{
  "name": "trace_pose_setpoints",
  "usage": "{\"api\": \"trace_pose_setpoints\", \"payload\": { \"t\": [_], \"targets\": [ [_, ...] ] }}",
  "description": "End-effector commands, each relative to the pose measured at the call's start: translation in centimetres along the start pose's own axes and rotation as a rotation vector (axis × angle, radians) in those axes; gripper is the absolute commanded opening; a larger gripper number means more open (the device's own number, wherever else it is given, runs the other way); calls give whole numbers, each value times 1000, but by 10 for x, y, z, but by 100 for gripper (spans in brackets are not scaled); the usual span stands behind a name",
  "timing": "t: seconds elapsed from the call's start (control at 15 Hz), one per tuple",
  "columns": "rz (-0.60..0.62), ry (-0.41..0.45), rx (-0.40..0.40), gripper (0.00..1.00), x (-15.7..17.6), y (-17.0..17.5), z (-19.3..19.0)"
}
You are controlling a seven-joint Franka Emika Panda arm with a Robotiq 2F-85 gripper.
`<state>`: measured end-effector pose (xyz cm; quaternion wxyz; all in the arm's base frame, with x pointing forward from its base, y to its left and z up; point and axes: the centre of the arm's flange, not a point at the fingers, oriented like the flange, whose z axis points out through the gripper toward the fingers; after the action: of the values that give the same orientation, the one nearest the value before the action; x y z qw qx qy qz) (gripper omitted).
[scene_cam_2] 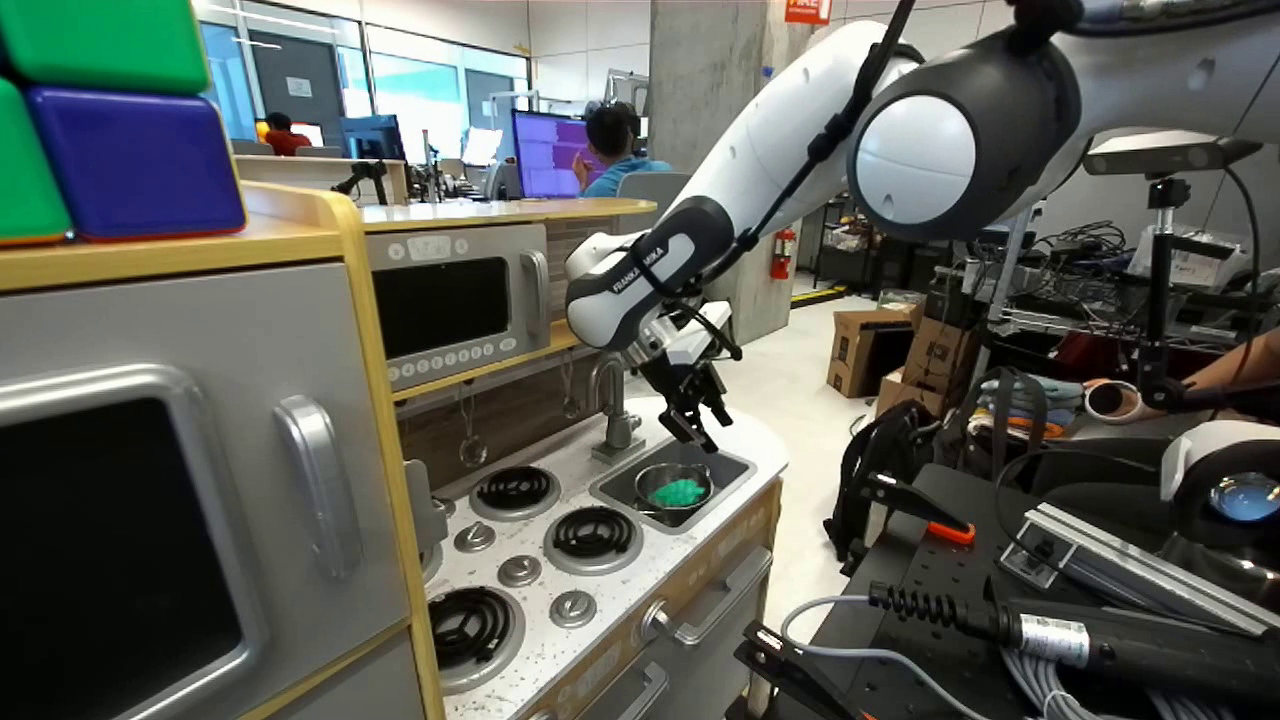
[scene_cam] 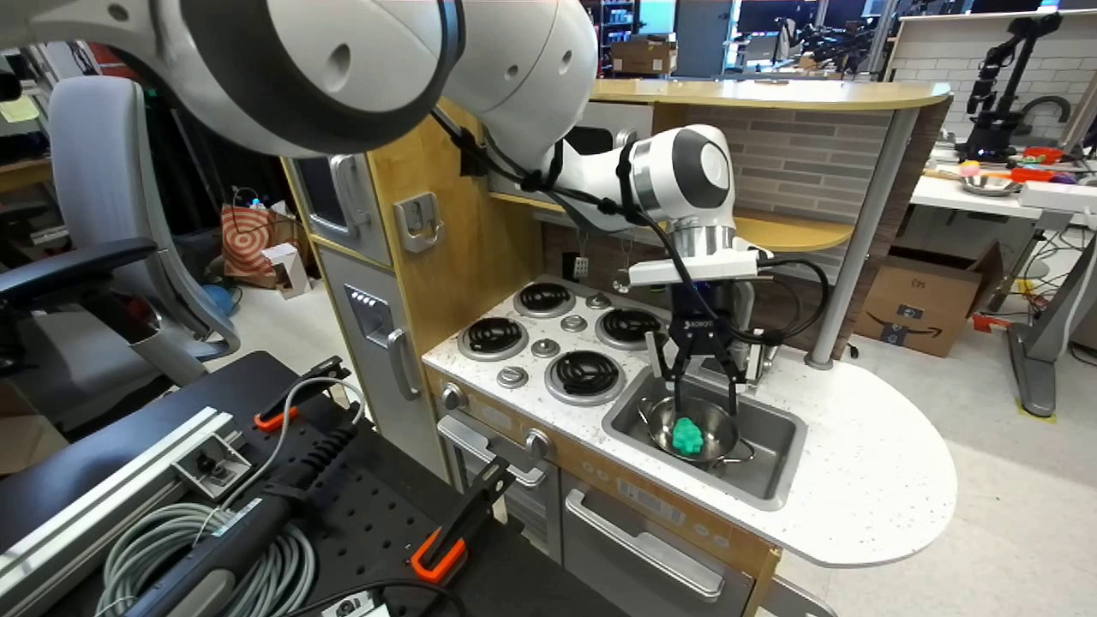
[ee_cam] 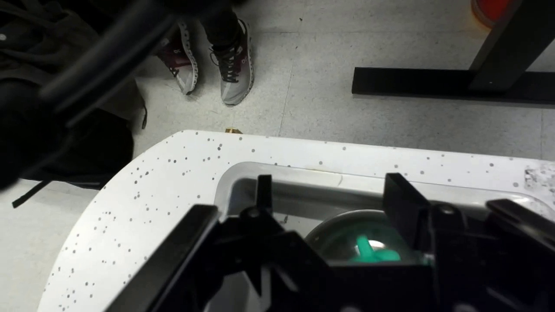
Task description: Take the plastic grapes from the stove and put them in the pot in the sink
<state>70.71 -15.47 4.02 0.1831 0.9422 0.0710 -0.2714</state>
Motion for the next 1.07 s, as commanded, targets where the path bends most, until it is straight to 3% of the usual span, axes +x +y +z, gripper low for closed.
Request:
{"api": "trace_pose_setpoints", "payload": {
  "t": [0.0, 0.2, 0.6, 1.0],
  "targets": [
    [-3, 24, -7, 98, 41, 15, -18],
    [-12, 68, -4, 100, 28, 12, -30],
    [-165, 205, 48, 100, -46, -35, -34],
    [-251, 437, 39, 100, -55, -72, -23]
  ]
}}
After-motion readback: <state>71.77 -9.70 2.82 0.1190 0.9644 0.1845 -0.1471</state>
